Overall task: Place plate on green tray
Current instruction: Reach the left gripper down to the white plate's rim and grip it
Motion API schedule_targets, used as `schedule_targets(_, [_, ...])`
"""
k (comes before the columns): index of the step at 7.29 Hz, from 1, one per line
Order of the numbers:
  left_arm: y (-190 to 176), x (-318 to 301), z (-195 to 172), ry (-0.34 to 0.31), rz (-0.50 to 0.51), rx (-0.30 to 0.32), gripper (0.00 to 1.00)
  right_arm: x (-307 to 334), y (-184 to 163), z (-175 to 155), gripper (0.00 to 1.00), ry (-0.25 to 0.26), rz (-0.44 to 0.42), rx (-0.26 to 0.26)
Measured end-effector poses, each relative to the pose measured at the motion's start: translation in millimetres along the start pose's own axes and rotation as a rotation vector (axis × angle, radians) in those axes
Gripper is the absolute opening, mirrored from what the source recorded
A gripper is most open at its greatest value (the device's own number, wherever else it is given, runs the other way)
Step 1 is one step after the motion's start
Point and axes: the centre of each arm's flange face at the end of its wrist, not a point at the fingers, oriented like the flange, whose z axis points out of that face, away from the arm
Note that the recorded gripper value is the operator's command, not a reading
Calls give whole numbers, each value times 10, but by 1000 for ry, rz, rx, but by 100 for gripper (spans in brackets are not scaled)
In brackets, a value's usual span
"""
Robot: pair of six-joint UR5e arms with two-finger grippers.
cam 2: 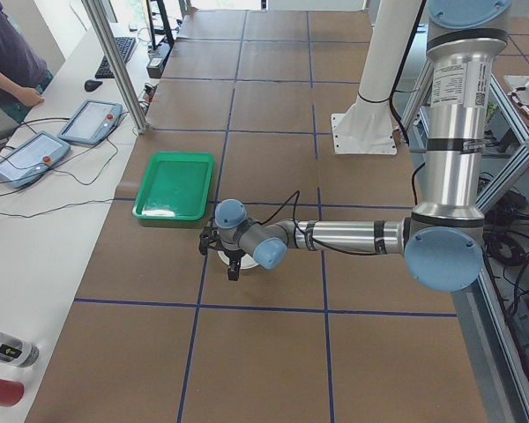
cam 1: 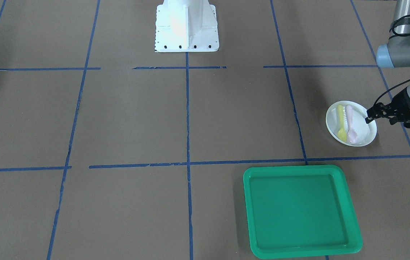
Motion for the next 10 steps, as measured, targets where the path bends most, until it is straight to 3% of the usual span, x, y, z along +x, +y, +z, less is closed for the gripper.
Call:
schedule_targets(8, [-1, -73, 174, 2, 8, -10, 97, 2, 1, 2, 100, 0, 1, -1])
schedule_targets(10, [29, -7, 230, 5, 20, -22, 65, 2, 1, 2, 100, 0, 0, 0])
